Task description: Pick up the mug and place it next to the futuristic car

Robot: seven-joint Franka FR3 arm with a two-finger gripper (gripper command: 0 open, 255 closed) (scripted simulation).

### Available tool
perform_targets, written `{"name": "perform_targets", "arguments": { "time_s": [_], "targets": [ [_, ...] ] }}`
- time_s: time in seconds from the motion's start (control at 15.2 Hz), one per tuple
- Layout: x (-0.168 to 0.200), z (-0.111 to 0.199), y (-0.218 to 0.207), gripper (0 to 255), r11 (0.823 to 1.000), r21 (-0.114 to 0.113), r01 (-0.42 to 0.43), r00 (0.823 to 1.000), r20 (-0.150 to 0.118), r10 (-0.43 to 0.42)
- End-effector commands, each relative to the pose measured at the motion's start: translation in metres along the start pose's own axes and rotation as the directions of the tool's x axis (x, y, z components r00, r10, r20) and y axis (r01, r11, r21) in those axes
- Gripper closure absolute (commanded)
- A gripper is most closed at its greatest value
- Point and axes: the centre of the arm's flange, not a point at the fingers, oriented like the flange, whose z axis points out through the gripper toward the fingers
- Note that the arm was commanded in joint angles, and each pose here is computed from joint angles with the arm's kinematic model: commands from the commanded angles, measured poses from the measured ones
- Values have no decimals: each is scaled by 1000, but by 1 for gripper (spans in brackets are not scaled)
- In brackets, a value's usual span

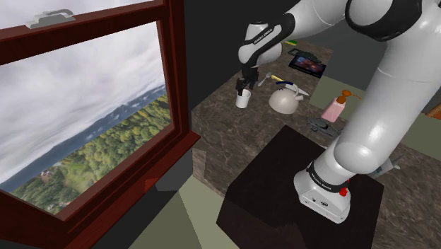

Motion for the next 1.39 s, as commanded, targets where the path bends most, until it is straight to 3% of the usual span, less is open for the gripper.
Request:
{"name": "perform_targets", "arguments": {
  "time_s": [0.0, 0.59, 1.06, 1.32],
  "targets": [
    [16, 16, 11, 0, 1000, -8, 0, 1000, -1, 0],
    [85, 92, 62, 0, 999, -42, -4, 1000, -1, 4],
    [85, 129, 64, 0, 999, -42, -4, 1000, -1, 4],
    [85, 132, 64, 0, 999, -42, -4, 1000, -1, 4]
  ]
}}
